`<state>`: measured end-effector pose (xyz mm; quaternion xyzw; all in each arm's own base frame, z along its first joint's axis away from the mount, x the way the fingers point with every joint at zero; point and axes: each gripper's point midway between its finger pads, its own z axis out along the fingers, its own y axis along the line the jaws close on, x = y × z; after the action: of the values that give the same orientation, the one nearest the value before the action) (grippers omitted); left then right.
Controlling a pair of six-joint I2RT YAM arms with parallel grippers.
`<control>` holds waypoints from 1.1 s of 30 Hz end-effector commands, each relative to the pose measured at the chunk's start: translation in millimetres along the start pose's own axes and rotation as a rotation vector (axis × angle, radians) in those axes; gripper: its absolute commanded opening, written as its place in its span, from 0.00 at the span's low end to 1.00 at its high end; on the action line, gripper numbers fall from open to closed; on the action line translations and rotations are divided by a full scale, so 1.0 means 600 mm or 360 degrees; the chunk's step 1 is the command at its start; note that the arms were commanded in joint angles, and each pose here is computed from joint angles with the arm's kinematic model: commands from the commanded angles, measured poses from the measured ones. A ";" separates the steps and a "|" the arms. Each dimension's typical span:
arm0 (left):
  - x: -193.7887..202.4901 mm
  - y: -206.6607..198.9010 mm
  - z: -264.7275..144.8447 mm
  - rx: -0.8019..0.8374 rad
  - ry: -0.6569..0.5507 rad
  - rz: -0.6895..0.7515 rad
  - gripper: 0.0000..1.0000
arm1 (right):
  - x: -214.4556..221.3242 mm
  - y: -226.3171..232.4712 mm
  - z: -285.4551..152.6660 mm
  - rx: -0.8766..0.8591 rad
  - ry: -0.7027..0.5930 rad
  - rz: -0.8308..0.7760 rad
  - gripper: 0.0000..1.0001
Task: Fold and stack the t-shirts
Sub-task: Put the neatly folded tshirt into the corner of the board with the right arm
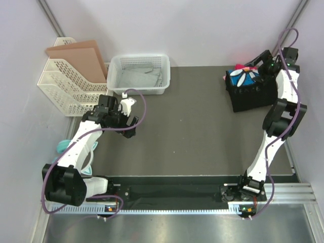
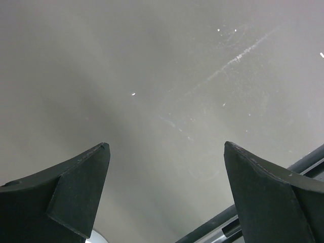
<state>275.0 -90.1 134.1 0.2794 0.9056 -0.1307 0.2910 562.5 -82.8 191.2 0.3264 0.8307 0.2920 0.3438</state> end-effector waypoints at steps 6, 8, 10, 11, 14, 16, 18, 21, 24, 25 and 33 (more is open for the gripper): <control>-0.024 0.020 -0.015 -0.0096 -0.0070 0.0009 0.99 | -0.057 -0.039 0.076 -0.0119 -0.0116 -0.0020 0.93; -0.019 0.019 -0.014 -0.0092 -0.0058 -0.0004 0.99 | -0.036 -0.063 0.100 -0.0088 -0.0050 0.0013 0.93; -0.017 0.018 -0.015 -0.0091 -0.0059 -0.0011 0.99 | -0.015 -0.095 0.126 -0.0043 0.0016 0.0028 0.93; -0.016 0.018 -0.016 -0.0094 -0.0053 -0.0015 0.99 | -0.005 -0.110 0.136 -0.0020 0.0047 0.0036 0.93; -0.013 0.015 -0.019 -0.0086 -0.0047 -0.0024 0.99 | 0.003 -0.125 0.138 0.0021 0.0078 0.0014 0.93; -0.015 0.013 -0.023 -0.0084 -0.0057 -0.0024 0.99 | -0.004 -0.120 0.127 0.0005 0.0066 0.0010 0.93; -0.015 0.011 -0.028 -0.0082 -0.0060 -0.0023 0.99 | -0.030 -0.071 0.093 -0.0081 -0.0021 -0.0075 0.95; -0.024 0.012 -0.041 -0.0111 -0.0092 -0.0021 0.99 | -0.074 0.040 0.009 -0.0240 -0.0213 -0.0239 0.97; -0.037 0.022 -0.065 -0.0197 -0.0141 -0.0023 0.99 | -0.092 0.180 -0.117 -0.0419 -0.0392 -0.0431 0.99; -0.046 0.025 -0.076 -0.0231 -0.0176 -0.0027 0.99 | -0.089 0.206 -0.150 -0.0402 -0.0445 -0.0480 1.00; -0.070 0.020 -0.115 -0.0285 -0.0296 -0.0086 0.99 | 0.197 0.377 -0.283 -0.0526 -0.0345 -0.1063 1.00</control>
<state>277.1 -72.6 196.0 0.2411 0.8910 -0.0819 0.3758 509.7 25.4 400.3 0.1065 0.7771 0.2778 0.5546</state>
